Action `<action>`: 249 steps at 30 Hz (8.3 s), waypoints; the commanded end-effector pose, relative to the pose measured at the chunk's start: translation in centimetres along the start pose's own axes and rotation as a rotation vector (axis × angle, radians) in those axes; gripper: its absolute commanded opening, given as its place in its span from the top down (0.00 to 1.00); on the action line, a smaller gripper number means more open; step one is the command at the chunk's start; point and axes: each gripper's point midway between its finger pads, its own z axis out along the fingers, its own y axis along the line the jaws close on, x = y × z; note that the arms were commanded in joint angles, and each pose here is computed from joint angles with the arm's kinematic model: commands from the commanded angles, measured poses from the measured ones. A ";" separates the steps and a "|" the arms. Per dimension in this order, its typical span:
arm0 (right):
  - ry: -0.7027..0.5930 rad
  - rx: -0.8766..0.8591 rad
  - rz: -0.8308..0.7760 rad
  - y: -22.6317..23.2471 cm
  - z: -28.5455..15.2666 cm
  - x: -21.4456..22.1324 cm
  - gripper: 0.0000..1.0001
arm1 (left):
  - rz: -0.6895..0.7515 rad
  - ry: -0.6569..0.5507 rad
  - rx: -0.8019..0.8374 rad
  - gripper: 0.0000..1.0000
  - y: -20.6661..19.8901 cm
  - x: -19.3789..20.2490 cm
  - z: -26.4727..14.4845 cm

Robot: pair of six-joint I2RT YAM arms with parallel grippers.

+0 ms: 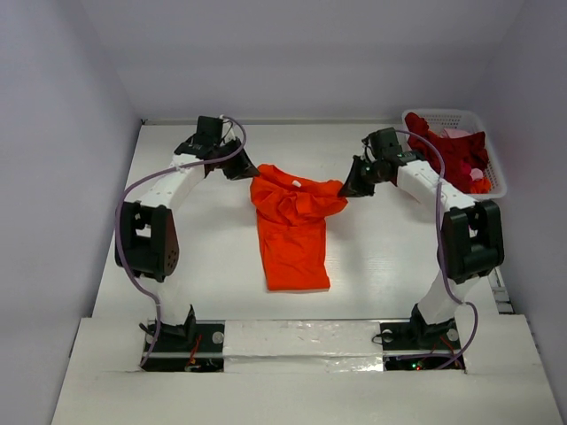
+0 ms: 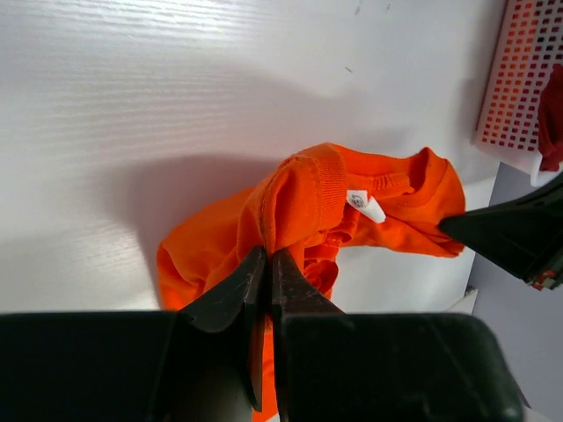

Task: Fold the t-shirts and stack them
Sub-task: Fold the long partially folded tshirt into a neat square, then smooth out wrinkles on the folded tshirt

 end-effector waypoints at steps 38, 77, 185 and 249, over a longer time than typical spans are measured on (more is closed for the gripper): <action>0.077 -0.002 -0.027 -1.0 -2.6 9.9 1.00 | 0.005 0.118 -0.071 1.00 1.7 13.7 -4.8; 0.004 -0.005 -0.093 1.3 -8.5 9.0 1.00 | 0.047 0.009 -0.033 1.00 -3.1 10.7 -11.4; 0.198 0.156 -0.185 -1.0 -1.3 17.6 0.40 | 0.188 0.340 -0.155 0.64 2.2 22.9 -6.1; 0.186 0.315 -0.163 -4.0 0.8 17.0 0.55 | 0.300 0.333 -0.300 0.99 2.7 23.8 -4.1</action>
